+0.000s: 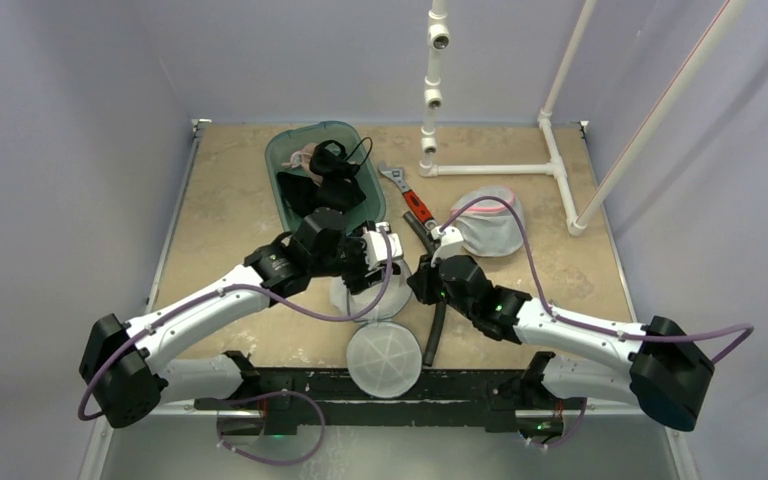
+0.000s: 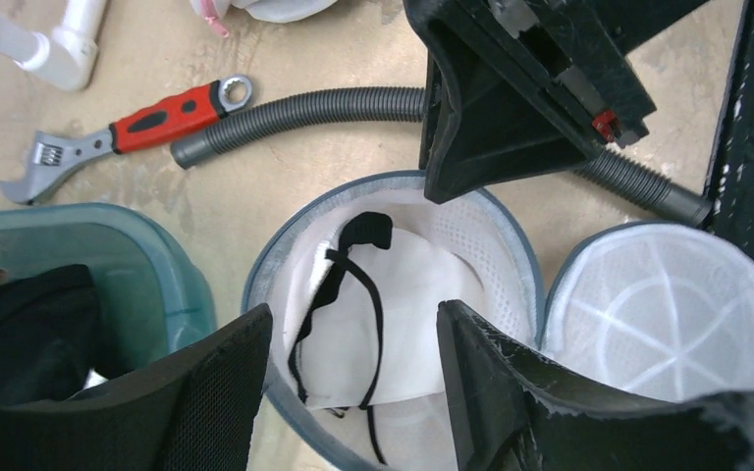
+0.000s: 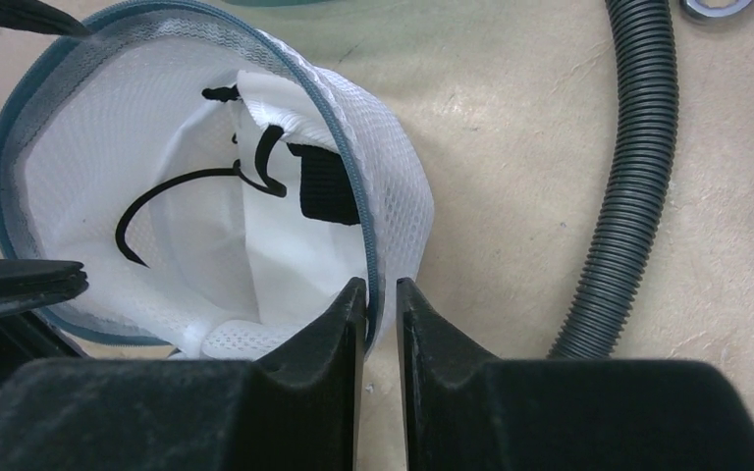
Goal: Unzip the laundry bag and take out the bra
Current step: Pick up the bra from the laundry bag.
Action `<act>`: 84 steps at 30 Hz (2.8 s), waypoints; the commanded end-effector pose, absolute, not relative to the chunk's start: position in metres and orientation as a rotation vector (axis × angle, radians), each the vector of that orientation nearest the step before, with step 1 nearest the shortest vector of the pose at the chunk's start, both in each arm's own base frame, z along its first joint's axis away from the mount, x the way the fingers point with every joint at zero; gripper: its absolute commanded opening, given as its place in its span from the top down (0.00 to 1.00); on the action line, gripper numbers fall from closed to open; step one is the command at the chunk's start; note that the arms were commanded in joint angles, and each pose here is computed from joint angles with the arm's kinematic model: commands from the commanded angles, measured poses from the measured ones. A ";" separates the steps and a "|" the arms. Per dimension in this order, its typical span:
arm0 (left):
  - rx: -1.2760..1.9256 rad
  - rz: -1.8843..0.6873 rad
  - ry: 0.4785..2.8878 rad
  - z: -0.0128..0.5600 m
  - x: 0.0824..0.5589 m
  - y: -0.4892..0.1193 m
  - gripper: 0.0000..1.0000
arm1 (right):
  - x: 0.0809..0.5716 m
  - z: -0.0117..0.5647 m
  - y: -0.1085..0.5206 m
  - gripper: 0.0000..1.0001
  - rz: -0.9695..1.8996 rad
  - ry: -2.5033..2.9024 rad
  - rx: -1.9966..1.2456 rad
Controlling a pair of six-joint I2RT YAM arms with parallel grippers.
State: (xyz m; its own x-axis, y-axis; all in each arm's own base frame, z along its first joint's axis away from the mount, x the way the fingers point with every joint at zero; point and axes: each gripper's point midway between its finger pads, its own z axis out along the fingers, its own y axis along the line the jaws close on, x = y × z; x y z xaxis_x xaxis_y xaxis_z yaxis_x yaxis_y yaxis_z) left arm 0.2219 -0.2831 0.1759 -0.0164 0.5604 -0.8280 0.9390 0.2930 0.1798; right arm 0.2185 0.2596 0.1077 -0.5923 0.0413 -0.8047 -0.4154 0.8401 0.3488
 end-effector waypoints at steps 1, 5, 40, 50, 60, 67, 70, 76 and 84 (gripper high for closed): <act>1.523 -0.466 1.528 0.185 0.222 -0.280 0.39 | 0.220 0.115 0.259 0.83 0.654 2.097 -0.271; 1.545 -0.523 1.481 0.189 0.212 -0.285 0.45 | 0.220 0.123 0.262 0.95 0.673 2.090 -0.280; 1.638 -0.311 1.452 0.138 0.245 -0.303 0.27 | 0.205 0.142 0.270 1.00 0.779 2.056 -0.362; 1.696 -0.374 1.469 0.115 0.246 -0.319 0.37 | 0.206 0.128 0.264 1.00 0.734 2.088 -0.354; 1.632 -0.317 1.436 0.118 0.264 -0.327 0.48 | 0.203 0.127 0.264 1.00 0.744 2.091 -0.365; 1.605 -0.294 1.408 0.121 0.273 -0.333 0.36 | 0.201 0.128 0.261 1.00 0.749 2.087 -0.358; 1.604 -0.306 1.403 0.120 0.273 -0.336 0.45 | 0.201 0.128 0.261 1.00 0.748 2.088 -0.360; 1.592 -0.310 1.417 0.116 0.276 -0.338 0.85 | 0.200 0.129 0.260 1.00 0.755 2.088 -0.355; 1.544 -0.315 1.393 0.136 0.274 -0.336 1.00 | 0.200 0.133 0.255 1.00 0.743 2.084 -0.323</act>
